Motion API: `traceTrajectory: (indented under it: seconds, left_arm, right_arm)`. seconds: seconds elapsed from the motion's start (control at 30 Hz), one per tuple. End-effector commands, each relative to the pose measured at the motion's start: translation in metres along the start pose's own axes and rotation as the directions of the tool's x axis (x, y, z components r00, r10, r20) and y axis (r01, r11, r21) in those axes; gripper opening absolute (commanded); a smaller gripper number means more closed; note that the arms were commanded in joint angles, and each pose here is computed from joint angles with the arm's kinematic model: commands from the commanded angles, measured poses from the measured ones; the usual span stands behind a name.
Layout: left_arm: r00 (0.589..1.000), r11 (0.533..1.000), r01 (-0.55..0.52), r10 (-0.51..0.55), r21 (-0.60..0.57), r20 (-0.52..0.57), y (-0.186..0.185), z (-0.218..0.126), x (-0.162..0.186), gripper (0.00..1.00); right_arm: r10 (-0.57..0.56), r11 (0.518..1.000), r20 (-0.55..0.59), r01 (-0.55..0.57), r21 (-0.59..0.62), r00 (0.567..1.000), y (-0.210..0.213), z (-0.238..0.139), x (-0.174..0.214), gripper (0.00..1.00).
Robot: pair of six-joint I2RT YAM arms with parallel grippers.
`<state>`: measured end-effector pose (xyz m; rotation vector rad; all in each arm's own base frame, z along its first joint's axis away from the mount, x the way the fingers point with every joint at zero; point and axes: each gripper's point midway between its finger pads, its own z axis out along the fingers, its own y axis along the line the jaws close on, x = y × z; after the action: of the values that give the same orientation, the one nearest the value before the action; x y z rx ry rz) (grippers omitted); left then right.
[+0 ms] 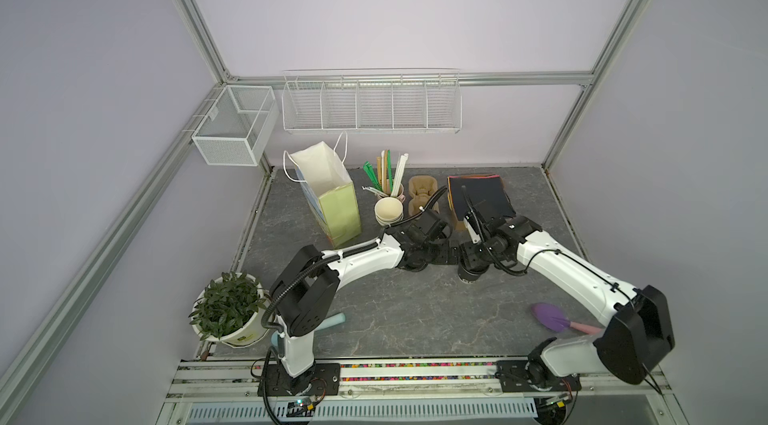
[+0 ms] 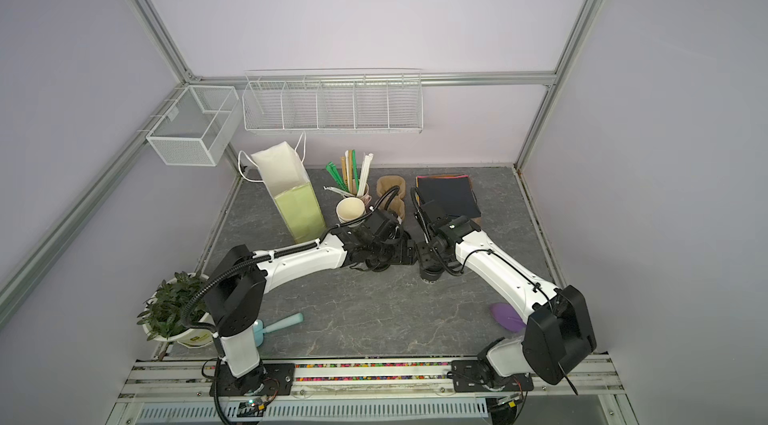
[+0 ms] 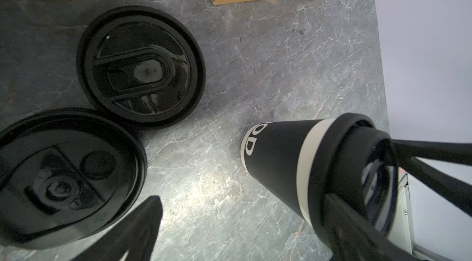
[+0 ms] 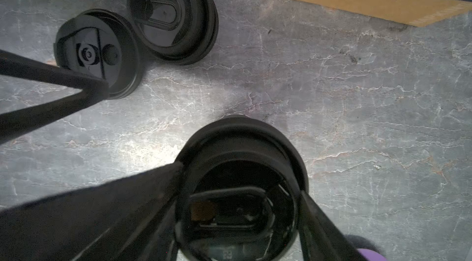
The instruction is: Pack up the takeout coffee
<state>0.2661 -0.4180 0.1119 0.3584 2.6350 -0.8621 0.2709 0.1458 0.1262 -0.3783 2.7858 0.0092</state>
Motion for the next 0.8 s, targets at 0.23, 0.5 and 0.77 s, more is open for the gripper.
traceTrajectory:
  seconds: [0.23, 0.5, 0.77]
  left_arm:
    - [1.0, 0.999, 0.001, -0.001, -0.034, 0.015, -0.004, 0.008, -0.007, 1.0]
    - [1.0, 0.996, 0.006, -0.006, -0.089, -0.005, 0.008, 0.02, -0.003, 0.97]
    - [0.999, 0.991, 0.005, -0.01, -0.133, -0.038, 0.021, 0.025, 0.013, 0.91]
  right_arm:
    - [-0.034, 0.991, -0.346, -0.014, -0.136, 0.938, 0.028, 0.037, 0.089, 0.68]
    - [-0.032, 0.988, -0.323, -0.018, -0.151, 0.946, 0.031, 0.039, 0.088, 0.68]
    - [-0.031, 0.986, -0.316, -0.023, -0.165, 0.948, 0.033, 0.037, 0.09, 0.68]
